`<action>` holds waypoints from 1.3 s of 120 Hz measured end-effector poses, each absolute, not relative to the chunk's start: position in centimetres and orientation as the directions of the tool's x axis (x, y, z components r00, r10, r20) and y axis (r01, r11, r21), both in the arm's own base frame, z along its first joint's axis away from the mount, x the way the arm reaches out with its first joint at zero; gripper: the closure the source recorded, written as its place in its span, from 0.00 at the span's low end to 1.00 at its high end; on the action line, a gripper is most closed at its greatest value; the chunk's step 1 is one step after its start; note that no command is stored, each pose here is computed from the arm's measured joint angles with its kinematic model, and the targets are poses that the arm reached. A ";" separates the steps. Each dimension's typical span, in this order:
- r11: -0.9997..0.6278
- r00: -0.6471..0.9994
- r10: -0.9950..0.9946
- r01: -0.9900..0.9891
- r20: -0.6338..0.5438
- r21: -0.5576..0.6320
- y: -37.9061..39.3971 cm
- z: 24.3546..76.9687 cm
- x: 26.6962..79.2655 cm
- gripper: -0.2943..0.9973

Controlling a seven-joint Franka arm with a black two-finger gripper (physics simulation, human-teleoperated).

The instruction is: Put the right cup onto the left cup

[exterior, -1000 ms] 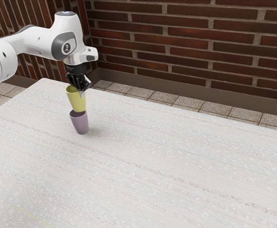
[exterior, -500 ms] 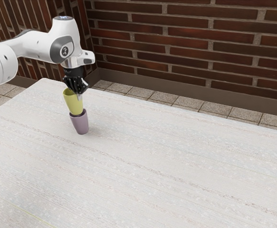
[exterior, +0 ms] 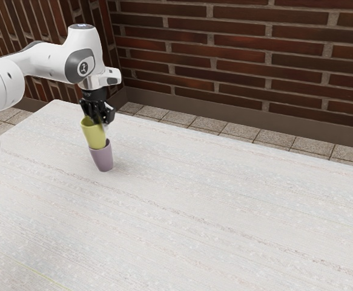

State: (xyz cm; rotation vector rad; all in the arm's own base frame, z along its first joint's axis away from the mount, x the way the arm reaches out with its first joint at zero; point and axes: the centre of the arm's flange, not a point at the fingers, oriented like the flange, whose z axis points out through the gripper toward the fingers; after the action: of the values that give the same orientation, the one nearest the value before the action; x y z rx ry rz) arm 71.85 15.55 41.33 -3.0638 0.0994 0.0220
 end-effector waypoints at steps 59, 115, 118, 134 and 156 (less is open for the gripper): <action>-0.994 0.997 -0.077 -0.077 -0.002 -0.083 10.8 48.1 70.0 0.26; -0.992 0.994 -0.098 -0.102 -0.054 -0.070 0.6 55.6 60.9 0.23; -0.992 0.993 -0.102 -0.106 -0.058 -0.066 0.2 55.8 60.2 0.23; -0.991 0.990 -0.120 -0.123 -0.070 -0.048 -1.1 56.4 57.4 0.23; -0.987 0.987 -0.151 -0.154 -0.063 -0.048 -2.9 57.3 55.9 0.23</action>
State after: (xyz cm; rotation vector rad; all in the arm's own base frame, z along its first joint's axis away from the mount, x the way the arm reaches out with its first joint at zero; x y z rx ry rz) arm 55.90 -2.85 57.30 -3.0790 0.2361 0.0915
